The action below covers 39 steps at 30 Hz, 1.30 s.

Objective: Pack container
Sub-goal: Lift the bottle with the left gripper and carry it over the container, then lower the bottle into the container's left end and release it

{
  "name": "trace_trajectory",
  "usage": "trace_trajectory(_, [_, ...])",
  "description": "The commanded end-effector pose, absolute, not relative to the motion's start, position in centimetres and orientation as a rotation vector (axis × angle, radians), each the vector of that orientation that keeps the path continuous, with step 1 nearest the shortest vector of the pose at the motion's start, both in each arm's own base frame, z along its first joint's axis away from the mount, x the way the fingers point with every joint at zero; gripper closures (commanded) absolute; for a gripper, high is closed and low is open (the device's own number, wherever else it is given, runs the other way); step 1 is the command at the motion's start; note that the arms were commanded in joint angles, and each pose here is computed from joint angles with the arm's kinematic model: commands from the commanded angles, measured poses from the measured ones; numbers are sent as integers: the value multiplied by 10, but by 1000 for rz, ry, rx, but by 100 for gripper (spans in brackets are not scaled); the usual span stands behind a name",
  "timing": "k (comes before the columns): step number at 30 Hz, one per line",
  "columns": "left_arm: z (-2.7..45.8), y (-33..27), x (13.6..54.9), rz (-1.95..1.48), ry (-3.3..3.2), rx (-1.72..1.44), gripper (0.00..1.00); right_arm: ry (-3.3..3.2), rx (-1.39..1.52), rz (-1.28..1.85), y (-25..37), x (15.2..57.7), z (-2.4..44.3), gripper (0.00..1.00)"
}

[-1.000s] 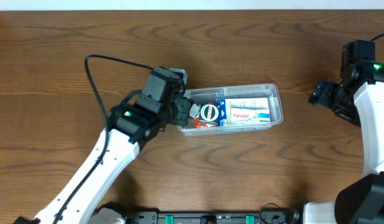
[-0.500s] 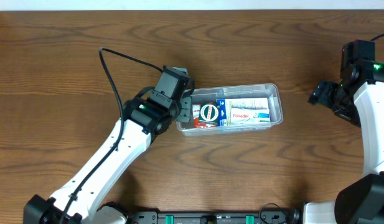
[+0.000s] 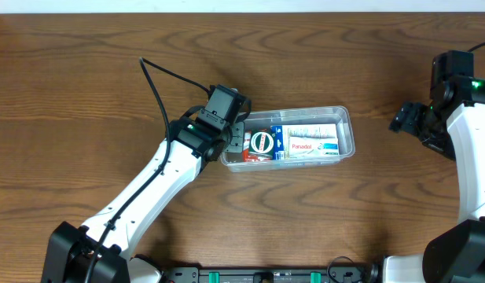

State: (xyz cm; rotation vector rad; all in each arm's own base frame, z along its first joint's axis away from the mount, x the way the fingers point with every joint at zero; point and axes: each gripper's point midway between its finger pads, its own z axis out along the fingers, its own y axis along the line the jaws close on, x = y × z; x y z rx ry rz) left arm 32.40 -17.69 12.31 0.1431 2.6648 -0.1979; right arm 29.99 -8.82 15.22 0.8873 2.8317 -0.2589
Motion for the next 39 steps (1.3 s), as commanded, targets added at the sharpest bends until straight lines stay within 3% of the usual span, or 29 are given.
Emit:
trace_trajectory(1, [132,-177,332,-189,2628,107,88,2823,898,-267,-90,299,153,1])
trace_trajectory(32, [107,-166,336,-100,2673,-48,88,2824,897,-267,-90,299,153,1])
trace_trajectory(35, [107,-167,336,-104,2674,-47,85,2824,897,-267,-90,299,153,1])
trace_trajectory(39, [107,-167,336,-109,2676,-46,73,2824,897,-267,-90,299,153,1])
